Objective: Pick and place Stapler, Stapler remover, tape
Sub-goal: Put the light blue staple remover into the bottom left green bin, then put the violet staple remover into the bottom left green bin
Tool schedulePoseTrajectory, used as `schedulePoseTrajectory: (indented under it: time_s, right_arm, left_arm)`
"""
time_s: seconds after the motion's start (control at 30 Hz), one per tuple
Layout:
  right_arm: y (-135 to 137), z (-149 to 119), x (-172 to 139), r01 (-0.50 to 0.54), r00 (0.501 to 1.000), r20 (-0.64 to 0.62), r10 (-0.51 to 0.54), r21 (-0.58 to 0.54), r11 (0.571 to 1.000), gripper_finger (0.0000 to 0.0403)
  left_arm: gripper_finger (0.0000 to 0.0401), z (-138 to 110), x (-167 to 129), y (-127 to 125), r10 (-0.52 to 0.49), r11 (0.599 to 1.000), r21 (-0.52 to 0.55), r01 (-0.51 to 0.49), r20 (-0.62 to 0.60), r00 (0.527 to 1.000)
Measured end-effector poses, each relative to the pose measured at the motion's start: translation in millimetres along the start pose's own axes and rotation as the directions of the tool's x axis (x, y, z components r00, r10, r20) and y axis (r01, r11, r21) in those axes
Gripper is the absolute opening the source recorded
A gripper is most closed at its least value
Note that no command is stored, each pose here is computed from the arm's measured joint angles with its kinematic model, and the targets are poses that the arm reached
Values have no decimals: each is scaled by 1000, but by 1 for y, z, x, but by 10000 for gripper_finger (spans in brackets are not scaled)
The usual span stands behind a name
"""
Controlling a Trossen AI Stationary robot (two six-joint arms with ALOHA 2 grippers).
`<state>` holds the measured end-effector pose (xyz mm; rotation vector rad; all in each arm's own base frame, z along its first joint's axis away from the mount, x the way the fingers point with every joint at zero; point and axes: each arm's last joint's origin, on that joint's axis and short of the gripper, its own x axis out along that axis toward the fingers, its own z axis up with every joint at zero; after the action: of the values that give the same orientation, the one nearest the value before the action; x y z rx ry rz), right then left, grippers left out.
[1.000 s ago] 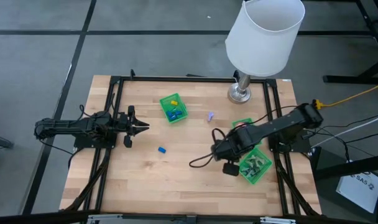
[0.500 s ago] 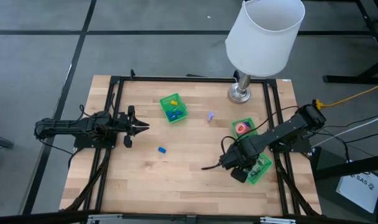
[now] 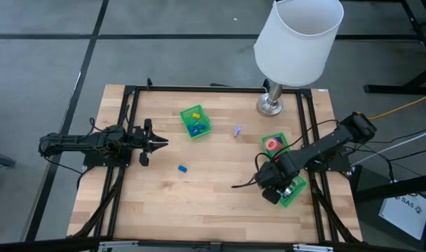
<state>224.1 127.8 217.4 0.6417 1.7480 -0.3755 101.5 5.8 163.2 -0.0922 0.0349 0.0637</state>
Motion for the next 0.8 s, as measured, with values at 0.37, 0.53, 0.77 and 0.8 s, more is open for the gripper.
schedulePoseTrajectory:
  time_s: [0.37, 0.53, 0.77, 0.8]
  right_arm:
    - [-3, 0, 1, 0, 1000, 1, 0, -17, 1000, 71]
    - [-5, 5, -1, -7, 1000, 0, 7, -4, 1000, 126]
    - [-6, 13, -5, -99, 991, -93, 100, 17, 995, 162]
    - [-6, 15, -5, -118, 989, -90, 119, 18, 993, 162]
  left_arm:
    - [58, 0, 0, 0, 0, 1000, 0, 0, 0, 1000]
    - [58, 0, 0, 0, 0, 1000, 0, 0, 0, 1000]
    - [58, 0, 0, 0, 0, 1000, 0, 0, 0, 1000]
    - [58, 0, 0, 0, 0, 1000, 0, 0, 0, 1000]
